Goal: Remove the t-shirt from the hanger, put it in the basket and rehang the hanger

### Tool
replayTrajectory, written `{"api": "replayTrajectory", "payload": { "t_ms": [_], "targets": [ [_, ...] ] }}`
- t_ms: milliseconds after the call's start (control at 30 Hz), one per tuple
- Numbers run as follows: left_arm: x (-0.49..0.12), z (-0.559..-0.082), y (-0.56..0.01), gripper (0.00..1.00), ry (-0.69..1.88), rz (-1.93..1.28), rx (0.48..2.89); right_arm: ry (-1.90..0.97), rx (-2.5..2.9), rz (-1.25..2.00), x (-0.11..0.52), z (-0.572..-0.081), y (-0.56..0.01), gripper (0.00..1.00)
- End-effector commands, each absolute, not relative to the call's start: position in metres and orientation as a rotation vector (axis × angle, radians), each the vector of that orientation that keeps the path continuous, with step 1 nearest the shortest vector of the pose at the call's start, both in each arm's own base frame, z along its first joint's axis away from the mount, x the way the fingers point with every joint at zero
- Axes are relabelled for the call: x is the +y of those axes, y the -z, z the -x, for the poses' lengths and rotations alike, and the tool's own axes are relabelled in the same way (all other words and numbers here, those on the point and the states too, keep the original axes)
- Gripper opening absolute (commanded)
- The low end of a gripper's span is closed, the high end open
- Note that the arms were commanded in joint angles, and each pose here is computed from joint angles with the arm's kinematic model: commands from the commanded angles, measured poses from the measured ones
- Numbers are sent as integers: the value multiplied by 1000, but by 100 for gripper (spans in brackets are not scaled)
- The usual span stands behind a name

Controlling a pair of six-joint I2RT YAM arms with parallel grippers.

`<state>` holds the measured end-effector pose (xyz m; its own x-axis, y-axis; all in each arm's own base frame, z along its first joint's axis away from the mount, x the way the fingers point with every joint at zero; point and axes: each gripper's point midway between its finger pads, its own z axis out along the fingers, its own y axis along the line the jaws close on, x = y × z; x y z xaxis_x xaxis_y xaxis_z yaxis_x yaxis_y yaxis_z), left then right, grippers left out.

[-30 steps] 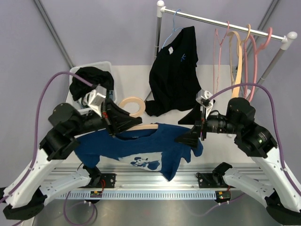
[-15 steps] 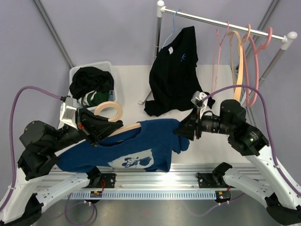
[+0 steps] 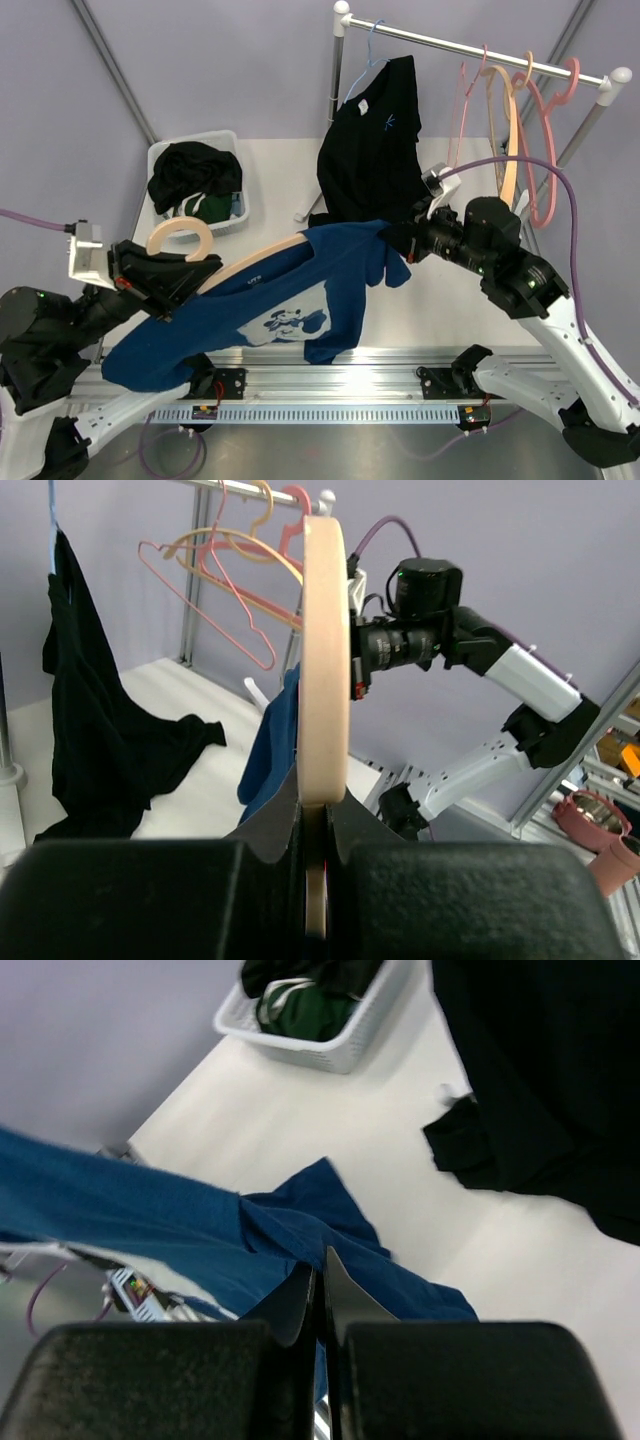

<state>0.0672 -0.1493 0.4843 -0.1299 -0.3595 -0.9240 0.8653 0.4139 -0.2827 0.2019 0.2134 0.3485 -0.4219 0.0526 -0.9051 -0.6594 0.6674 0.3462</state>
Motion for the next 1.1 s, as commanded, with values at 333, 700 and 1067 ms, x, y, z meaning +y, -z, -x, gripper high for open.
{"api": "replayTrajectory", "payload": {
  "t_ms": [333, 700, 1067],
  "targets": [
    [-103, -40, -569, 0, 1197, -331, 989, -862, 1946, 343, 221, -244, -341, 0],
    [-114, -47, -591, 0, 1260, -293, 788, -1013, 2028, 472, 256, -247, -301, 0],
    [-147, -73, -602, 0, 1324, -264, 583, -892, 2051, 497, 263, -283, -306, 0]
  ]
}}
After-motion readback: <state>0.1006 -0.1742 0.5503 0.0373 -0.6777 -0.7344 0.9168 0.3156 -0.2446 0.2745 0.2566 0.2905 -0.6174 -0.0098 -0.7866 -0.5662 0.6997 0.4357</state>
